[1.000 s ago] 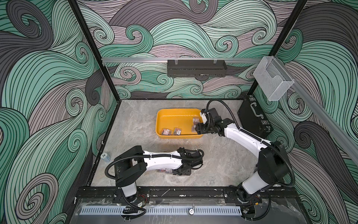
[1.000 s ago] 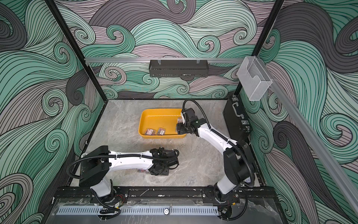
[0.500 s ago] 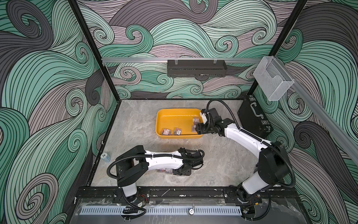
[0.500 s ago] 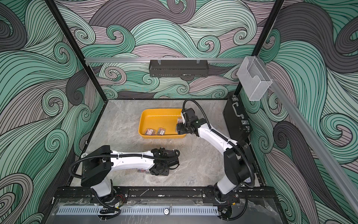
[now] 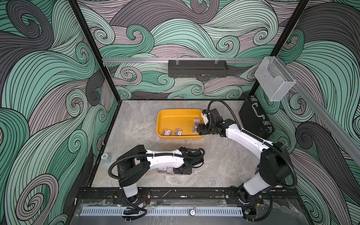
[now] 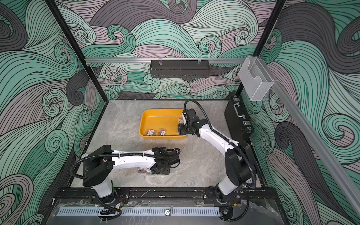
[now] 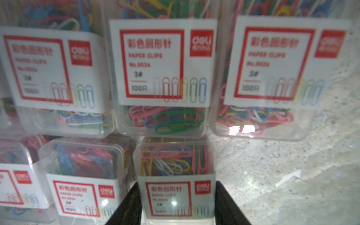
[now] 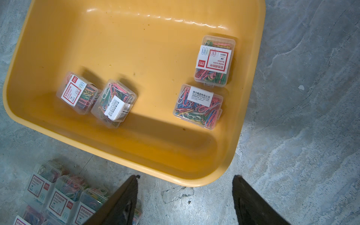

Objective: Take the paper clips out of the storage box
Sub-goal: Place the boxed paper clips at the center of the board.

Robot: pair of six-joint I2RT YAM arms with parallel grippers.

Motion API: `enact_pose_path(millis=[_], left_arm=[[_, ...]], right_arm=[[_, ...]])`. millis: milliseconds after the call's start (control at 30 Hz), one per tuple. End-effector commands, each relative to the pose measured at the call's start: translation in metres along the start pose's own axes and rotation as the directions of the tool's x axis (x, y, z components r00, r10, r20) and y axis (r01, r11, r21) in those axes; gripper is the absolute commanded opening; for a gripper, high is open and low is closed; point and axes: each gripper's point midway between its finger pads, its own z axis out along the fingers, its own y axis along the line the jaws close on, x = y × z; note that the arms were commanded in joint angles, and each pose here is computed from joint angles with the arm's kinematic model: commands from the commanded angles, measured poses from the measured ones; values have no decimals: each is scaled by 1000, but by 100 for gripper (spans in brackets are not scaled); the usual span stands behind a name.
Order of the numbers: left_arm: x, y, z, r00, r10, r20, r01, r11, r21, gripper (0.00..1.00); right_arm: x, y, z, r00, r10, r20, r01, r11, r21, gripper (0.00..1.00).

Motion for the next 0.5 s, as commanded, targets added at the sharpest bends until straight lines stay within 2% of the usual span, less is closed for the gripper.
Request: enact_pose_path(millis=[0,333,467], left_arm=[[-4,19,11,1000,7,6,-6,996,-92,51],[-8,29,12,1000,9,12,-8,992,-129,52],[-11,27,8,1000,18,20,-15,992,-122,56]], right_arm=[[-2,-2,-7,1000,-5,14,5,1000,11,76],[-2,-2,-7,1000,-5,11,5,1000,12,76],[-2,-2,-7,1000,-4,9,4,1000,14,76]])
